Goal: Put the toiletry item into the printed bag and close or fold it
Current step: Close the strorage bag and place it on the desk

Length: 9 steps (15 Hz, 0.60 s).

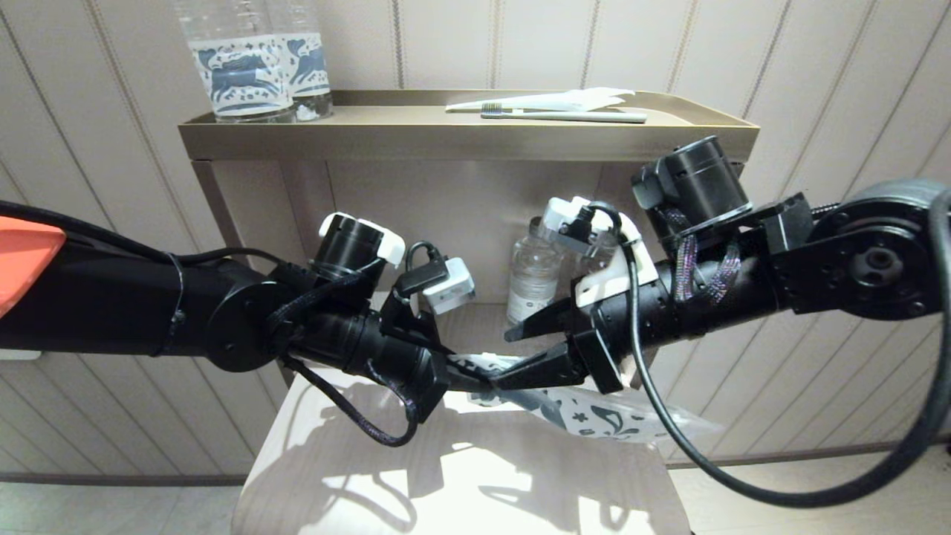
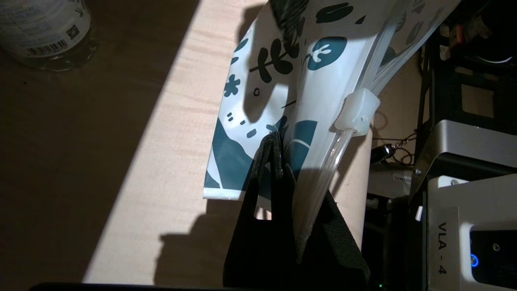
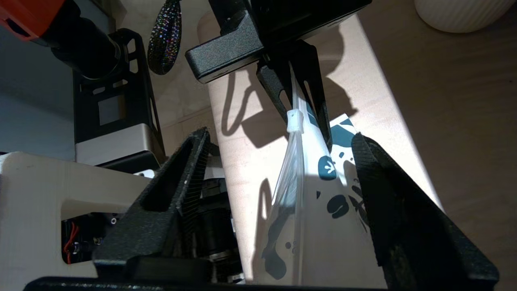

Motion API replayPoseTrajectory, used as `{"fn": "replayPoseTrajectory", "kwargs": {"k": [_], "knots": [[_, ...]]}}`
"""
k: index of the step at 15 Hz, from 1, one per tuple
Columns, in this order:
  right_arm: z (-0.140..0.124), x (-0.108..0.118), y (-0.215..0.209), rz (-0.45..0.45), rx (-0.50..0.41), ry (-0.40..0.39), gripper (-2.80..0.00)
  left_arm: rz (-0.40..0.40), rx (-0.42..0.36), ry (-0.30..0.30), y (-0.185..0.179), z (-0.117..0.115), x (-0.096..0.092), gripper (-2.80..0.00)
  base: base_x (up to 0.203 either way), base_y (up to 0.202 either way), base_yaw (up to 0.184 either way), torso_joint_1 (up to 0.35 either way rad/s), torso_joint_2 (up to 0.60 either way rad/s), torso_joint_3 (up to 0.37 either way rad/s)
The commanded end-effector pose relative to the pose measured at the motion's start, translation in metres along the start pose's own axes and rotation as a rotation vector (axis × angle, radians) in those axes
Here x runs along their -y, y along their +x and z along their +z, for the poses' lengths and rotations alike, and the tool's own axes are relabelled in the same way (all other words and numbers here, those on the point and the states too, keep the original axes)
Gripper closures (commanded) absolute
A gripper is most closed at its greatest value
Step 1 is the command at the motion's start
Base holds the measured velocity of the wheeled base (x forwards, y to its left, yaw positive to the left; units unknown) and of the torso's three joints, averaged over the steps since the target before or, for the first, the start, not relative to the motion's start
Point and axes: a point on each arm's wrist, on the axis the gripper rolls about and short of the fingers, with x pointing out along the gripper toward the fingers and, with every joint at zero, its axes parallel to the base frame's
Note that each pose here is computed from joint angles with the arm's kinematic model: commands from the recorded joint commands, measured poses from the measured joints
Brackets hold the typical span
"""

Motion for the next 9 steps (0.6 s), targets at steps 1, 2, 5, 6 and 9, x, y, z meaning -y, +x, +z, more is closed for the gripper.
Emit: {"fn": "replayPoseTrajectory", "kwargs": {"k": [1, 2, 5, 6, 9], "knots": [[-0.0023, 0.0023, 0.0070, 0.011, -0.008, 0.002, -2.80, -0.002, 0.005, 0.006, -0.0008, 0.0012, 0.0004, 0.00, 0.000, 0.000, 0.000, 0.000, 0.00, 0.000], [-0.0018, 0.0023, 0.0072, 0.012, -0.006, 0.000, -2.80, -0.001, 0.009, 0.010, -0.0018, 0.0025, 0.0007, 0.00, 0.000, 0.000, 0.000, 0.000, 0.00, 0.000], [-0.0008, 0.0038, 0.0083, 0.010, 0.000, -0.006, -2.80, -0.009, 0.020, 0.016, -0.0024, 0.0038, 0.0010, 0.00, 0.000, 0.000, 0.000, 0.000, 0.00, 0.000], [-0.0005, 0.0048, 0.0096, 0.007, 0.005, -0.011, -2.80, -0.013, 0.021, 0.011, -0.0015, 0.0034, 0.0004, 0.00, 0.000, 0.000, 0.000, 0.000, 0.00, 0.000], [0.0012, 0.0069, 0.0116, 0.005, 0.012, -0.015, -2.80, -0.017, 0.046, 0.016, -0.0008, 0.0032, -0.0008, 0.00, 0.000, 0.000, 0.000, 0.000, 0.00, 0.000]]}}
